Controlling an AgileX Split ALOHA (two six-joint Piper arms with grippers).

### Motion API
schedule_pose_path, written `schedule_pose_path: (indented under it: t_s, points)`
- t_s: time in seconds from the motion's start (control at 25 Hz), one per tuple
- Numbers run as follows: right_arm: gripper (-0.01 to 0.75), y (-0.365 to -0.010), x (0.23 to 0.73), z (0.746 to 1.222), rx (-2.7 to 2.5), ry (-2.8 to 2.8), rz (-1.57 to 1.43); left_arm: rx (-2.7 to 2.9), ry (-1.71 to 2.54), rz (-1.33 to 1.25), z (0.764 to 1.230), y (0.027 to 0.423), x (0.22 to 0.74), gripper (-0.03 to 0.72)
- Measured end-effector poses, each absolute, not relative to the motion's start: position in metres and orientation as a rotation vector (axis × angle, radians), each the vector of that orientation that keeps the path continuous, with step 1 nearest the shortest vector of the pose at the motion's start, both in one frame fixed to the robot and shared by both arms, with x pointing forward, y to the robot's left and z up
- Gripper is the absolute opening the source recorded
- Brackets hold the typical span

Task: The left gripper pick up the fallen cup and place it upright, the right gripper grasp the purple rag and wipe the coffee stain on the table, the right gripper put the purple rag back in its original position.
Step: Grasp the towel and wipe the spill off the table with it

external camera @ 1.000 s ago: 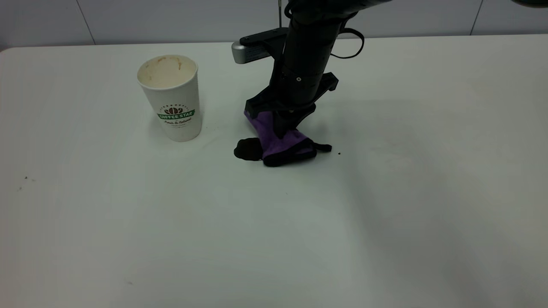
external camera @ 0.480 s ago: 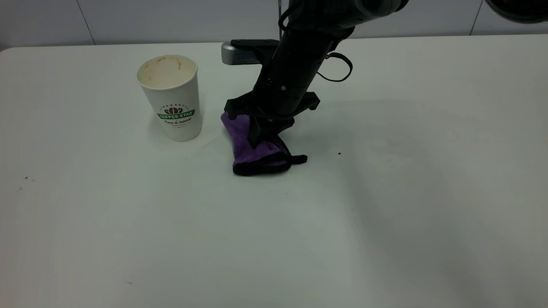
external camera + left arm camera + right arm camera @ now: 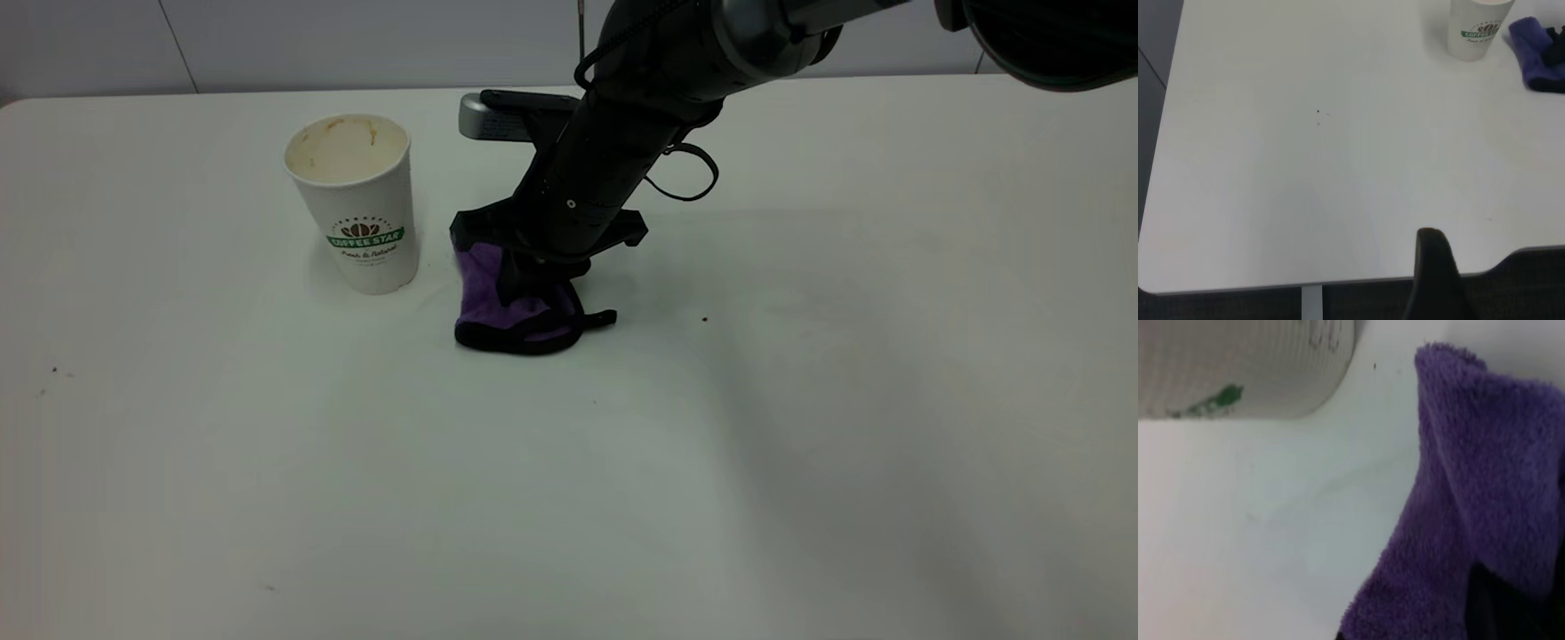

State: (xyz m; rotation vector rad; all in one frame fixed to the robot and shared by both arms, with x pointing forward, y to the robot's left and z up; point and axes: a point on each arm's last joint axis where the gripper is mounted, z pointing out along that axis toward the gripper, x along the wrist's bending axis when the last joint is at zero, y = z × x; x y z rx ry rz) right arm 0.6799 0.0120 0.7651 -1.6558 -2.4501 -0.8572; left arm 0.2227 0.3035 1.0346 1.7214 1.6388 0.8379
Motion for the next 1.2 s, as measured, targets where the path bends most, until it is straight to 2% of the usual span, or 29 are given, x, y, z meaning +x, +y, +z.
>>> schedule_pose_path:
  t_s: [0.2,0.4,0.56,0.76,1.0,1.2]
  points:
    - [0.069,0.011,0.685,0.763,-1.730,-2.420,-0.914,1.721,1.639,0.838,1.035,0.303,0.223,0.501]
    - [0.071,-0.006,0.696,0.764,-1.838,-2.360,-0.896,1.721,1.639,0.838,1.035,0.303,0.223,0.501]
    - [0.071,-0.027,0.704,0.764,-1.905,-2.301,-0.793,1.721,1.639,0.838,1.035,0.303,0.223,0.501]
    - [0.072,-0.035,0.702,0.773,-1.832,-2.362,-0.581,1.721,1.639,0.838,1.035,0.303,0.223,0.501]
    - [0.073,-0.019,0.691,0.785,-1.732,-2.408,-0.456,1.721,1.639,0.838,1.035,0.303,0.223,0.501]
    - [0.074,0.012,0.679,0.784,-1.666,-2.485,-0.567,1.721,1.639,0.838,1.035,0.303,0.223,0.501]
